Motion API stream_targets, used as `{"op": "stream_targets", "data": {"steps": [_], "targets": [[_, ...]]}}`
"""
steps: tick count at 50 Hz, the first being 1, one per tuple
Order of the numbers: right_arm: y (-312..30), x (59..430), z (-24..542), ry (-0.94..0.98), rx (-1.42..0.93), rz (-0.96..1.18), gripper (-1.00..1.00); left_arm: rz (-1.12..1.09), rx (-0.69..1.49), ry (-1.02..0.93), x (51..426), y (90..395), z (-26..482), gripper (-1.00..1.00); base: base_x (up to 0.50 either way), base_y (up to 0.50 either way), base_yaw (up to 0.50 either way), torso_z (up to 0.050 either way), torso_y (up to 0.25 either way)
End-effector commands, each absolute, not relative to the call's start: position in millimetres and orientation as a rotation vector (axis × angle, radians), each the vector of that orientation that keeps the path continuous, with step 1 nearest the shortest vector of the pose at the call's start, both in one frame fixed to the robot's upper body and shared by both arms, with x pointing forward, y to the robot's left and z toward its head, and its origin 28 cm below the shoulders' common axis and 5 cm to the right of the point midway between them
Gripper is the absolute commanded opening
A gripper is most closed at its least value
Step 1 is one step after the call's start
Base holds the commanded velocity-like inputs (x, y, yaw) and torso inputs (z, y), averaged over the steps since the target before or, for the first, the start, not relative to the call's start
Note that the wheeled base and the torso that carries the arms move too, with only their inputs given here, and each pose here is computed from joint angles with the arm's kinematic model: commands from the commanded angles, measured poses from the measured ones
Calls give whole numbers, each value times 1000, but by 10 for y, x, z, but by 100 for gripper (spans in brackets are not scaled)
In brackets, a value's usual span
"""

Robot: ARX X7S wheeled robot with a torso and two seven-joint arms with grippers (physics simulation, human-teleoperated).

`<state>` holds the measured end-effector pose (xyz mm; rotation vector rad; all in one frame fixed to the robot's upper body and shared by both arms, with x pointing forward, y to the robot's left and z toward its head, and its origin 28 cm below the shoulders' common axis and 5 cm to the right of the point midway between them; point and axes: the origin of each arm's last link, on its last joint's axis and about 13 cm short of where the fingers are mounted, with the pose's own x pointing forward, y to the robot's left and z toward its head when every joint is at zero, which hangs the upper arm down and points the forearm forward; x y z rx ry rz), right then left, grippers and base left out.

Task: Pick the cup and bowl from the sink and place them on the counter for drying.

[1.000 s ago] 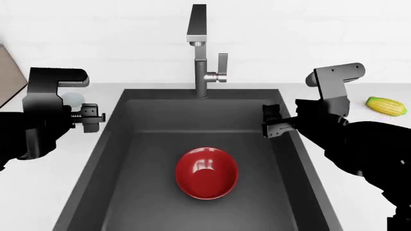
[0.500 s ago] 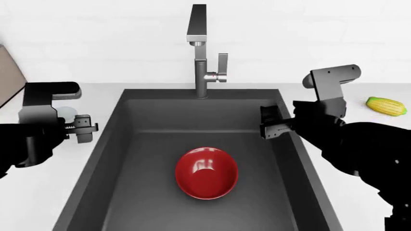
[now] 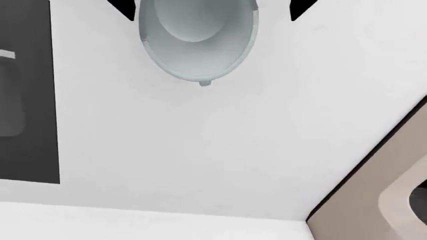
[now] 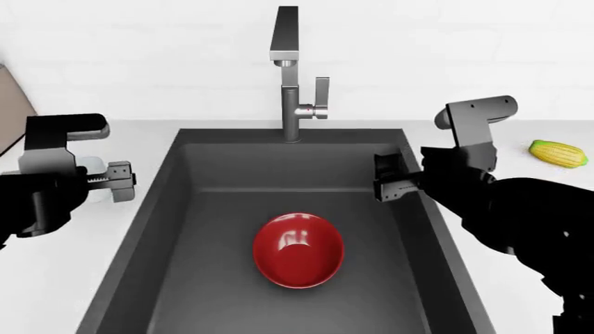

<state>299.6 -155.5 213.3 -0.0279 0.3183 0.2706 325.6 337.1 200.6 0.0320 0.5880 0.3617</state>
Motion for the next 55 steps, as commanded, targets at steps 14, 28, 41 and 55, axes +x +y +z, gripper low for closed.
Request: {"op": "stream_targets", "data": {"steps": [14,28,41,55], "targets": [[-1514,3041,2146,322,-33,292,100,314,34,532,3196,3286,2217,100,0,0,0,0,0],[-1494,3064,2130,328,-31,305,100,292,116,414,3119,3188,2562,100,0,0,0,0,0],[-1478,3058,2101,361,-42,304,100,278,119,313,3128,3106,2753,100,0,0,0,0,0],[-1267,3080,2149,451,21,417,100,149,151,249,3106,2851,2803,100,0,0,0,0,0]]}}
